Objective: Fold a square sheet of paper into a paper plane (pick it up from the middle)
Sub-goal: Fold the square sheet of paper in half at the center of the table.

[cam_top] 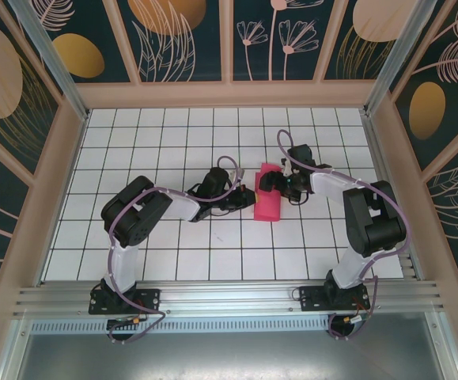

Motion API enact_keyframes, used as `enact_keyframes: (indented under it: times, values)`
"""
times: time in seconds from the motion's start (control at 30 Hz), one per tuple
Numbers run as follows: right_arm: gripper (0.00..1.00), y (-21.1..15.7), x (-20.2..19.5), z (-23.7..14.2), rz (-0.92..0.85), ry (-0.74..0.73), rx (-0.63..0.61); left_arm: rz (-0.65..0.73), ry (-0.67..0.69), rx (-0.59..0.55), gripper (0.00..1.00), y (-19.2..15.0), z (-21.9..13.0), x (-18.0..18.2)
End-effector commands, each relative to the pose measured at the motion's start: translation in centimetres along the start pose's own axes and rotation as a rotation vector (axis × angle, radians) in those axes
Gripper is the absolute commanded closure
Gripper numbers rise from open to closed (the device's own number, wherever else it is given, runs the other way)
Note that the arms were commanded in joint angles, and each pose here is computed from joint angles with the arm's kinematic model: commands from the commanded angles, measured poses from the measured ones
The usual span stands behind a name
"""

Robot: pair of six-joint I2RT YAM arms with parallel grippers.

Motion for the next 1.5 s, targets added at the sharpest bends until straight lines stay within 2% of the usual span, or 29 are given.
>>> enact_keyframes:
  times: [0.0, 0.27, 0.67, 0.8, 0.97, 1.07, 1.2, 1.27, 1.47]
  values:
    - [0.11, 0.8, 0.5, -1.1, 0.006, 0.027, -0.025, 0.025, -0.005, -0.031, 1.00, 0.3, -0.4, -0.7]
    - [0.11, 1.4, -0.2, -3.1, 0.039, 0.067, -0.067, 0.023, -0.001, -0.024, 1.00, 0.2, -0.3, -0.6]
    - [0.32, 1.0, -1.4, -1.0, 0.024, 0.053, 0.004, 0.018, -0.008, -0.012, 1.00, 0.1, -0.2, -0.6]
    - [0.37, 0.7, -1.5, -0.5, 0.004, 0.057, 0.031, 0.023, -0.011, -0.018, 0.96, 0.2, -0.2, -0.8]
    - [0.37, 0.6, -1.4, -0.3, -0.017, 0.063, 0.049, 0.027, -0.008, -0.043, 0.75, 0.8, -0.3, -1.1]
    - [0.37, 0.5, -1.4, -0.3, -0.024, 0.062, 0.050, 0.034, 0.000, -0.053, 0.67, 1.2, -0.2, -1.3]
    - [0.37, 0.6, -1.9, -0.3, -0.024, 0.029, 0.051, 0.036, 0.030, -0.069, 0.64, 1.4, -0.3, -0.8]
    - [0.37, 0.7, -2.2, -0.3, -0.022, 0.012, 0.048, 0.043, 0.054, -0.099, 0.57, 1.9, -0.6, -0.8]
    - [0.37, 0.6, -2.2, 0.1, -0.025, 0.008, 0.060, 0.068, 0.148, -0.173, 0.55, 3.1, -1.9, -0.5]
Point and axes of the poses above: each hand's point on the last joint's axis, 136 mm out from that joint toward the fingers, its own z axis out along the fingers, its own x axis along the line the jaws close on, y = z × x, the point moved 2 cm from there along -z, back along the fingers
